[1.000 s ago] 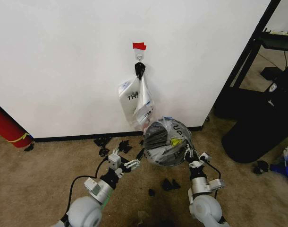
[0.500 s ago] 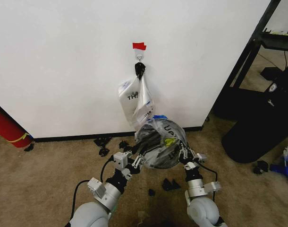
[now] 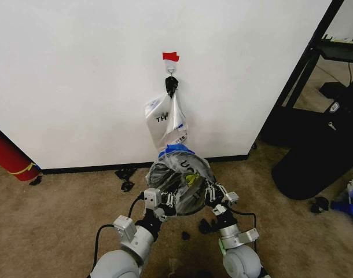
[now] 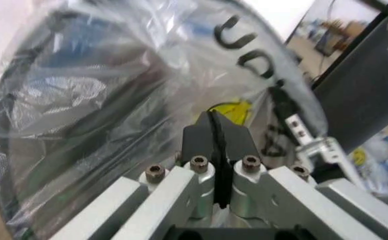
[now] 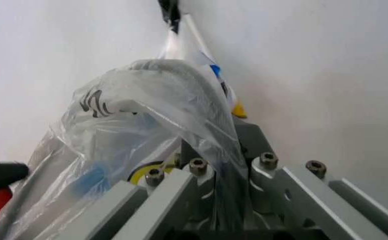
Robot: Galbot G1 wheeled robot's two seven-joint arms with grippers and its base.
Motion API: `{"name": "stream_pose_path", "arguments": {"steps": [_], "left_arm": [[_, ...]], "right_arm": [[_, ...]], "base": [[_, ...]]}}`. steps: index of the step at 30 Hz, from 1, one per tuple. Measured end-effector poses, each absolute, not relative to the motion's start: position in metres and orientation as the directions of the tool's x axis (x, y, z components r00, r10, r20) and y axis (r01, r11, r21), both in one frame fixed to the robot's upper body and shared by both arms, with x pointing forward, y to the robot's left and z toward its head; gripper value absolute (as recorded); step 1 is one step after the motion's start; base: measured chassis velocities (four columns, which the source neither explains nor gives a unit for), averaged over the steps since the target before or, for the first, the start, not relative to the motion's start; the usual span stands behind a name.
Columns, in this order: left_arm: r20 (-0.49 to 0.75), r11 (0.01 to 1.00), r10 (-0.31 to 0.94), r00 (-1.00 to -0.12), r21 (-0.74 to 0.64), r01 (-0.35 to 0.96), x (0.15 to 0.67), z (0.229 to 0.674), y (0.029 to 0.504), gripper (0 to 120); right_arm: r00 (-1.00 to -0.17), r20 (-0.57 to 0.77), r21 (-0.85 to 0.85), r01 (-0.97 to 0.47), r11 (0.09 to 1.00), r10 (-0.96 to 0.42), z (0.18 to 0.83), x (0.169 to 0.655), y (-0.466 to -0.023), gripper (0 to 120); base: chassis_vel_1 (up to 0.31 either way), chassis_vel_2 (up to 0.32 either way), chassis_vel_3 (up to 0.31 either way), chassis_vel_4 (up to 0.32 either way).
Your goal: Pick up the garbage bag from the wall and place it over the trash bin.
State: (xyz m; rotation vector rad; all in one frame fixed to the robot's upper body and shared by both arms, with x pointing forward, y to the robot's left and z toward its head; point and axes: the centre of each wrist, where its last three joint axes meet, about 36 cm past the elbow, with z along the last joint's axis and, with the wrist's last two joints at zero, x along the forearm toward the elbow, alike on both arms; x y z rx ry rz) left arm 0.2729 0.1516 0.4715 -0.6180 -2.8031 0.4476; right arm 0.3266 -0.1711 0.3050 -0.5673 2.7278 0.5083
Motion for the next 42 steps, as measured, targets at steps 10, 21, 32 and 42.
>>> {"name": "stream_pose_path", "arguments": {"steps": [10, 21, 32, 42], "left_arm": [[0.264, 0.899, 0.391, -0.882, -0.317, 0.304, 0.276, 0.482, 0.147, 0], [0.325, 0.936, 0.319, -0.89, -0.256, 0.242, 0.29, 0.462, 0.147, 0], [0.344, 0.964, 0.248, -0.906, -0.176, 0.198, 0.299, 0.448, 0.149, 0], [0.355, 0.963, 0.256, -0.899, -0.175, 0.205, 0.299, 0.447, 0.149, 0]], "right_arm": [[-0.862, -0.371, 0.262, -0.454, 0.852, -0.345, 0.303, 0.322, -0.163, 1], [-0.826, -0.401, 0.192, -0.499, 0.845, -0.397, 0.305, 0.319, -0.157, 1], [-0.783, -0.421, 0.134, -0.553, 0.822, -0.458, 0.303, 0.314, -0.157, 1], [-0.771, -0.419, 0.105, -0.566, 0.818, -0.48, 0.298, 0.316, -0.162, 1]], "base": [[0.0, 0.0, 0.0, 0.0], [0.0, 0.0, 0.0, 0.0], [0.0, 0.0, 0.0, 0.0], [0.0, 0.0, 0.0, 0.0]]}}
